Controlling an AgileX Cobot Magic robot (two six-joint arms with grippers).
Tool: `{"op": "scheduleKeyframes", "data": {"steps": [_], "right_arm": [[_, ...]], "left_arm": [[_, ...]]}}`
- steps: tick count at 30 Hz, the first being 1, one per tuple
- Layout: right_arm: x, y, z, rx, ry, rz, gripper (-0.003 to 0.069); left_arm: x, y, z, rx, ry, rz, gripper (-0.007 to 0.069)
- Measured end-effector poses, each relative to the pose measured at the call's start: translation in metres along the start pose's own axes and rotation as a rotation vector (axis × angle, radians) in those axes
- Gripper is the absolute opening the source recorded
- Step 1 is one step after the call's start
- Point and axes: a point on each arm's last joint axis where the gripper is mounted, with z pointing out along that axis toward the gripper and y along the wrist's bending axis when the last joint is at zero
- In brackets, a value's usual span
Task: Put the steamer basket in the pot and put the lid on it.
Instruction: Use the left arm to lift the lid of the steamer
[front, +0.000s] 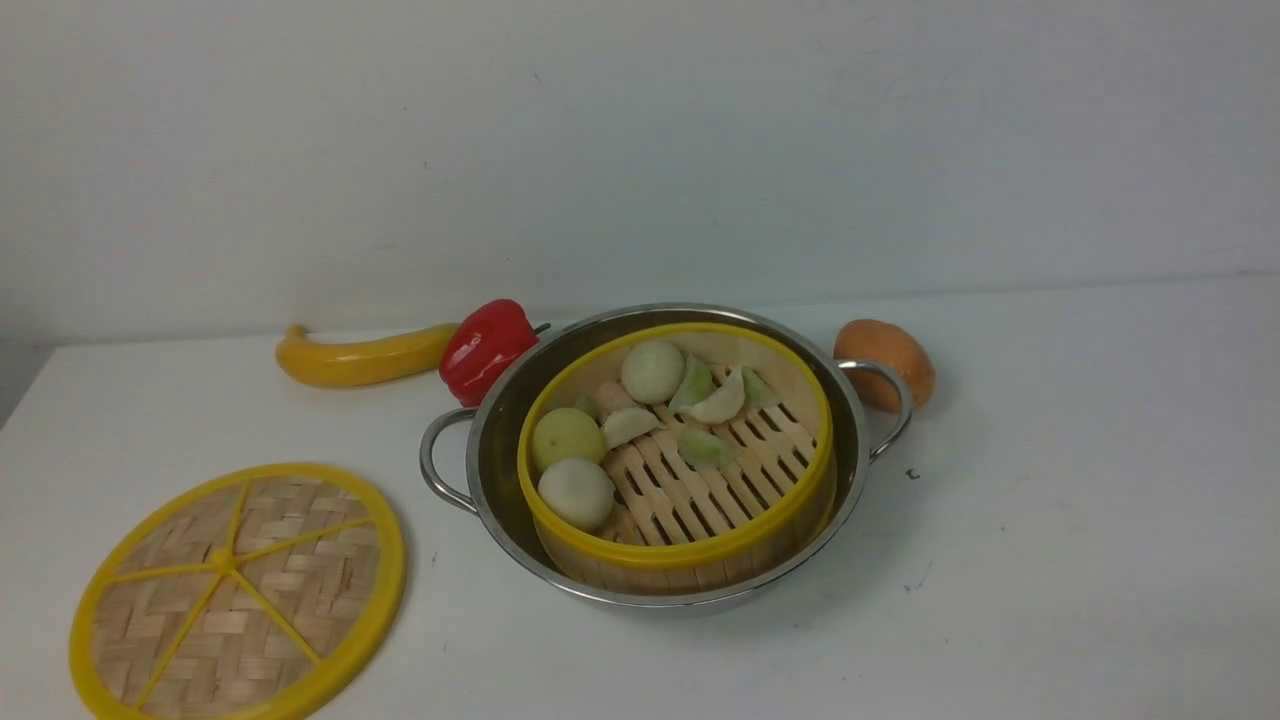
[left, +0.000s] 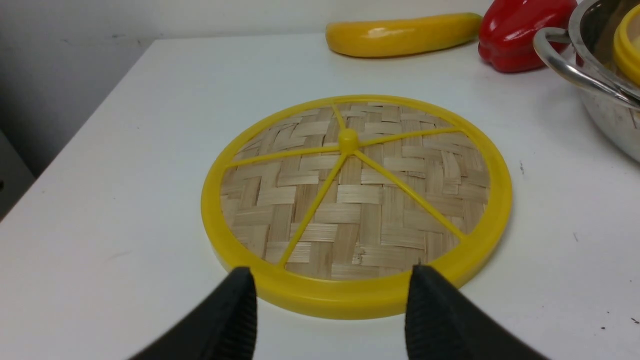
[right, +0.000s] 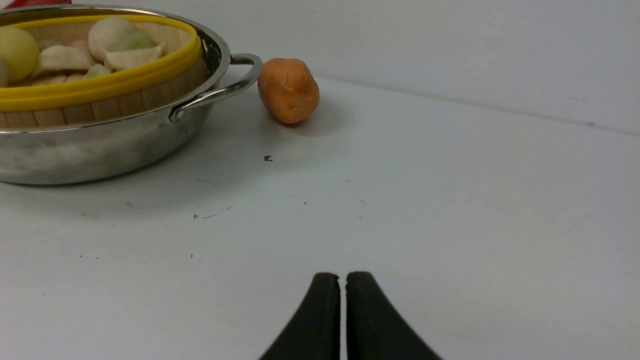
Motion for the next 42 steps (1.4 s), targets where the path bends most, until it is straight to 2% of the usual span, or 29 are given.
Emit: {"op": "scheduleKeyframes", "data": {"steps": [42], "right_arm": [[-0.0001,0.0000,0.0000,0.000,-0.001,0.000,0.0043]], "left_arm": [[0.0000,0.0000,0.0000,0.000,0.000,0.000,0.0379]]}}
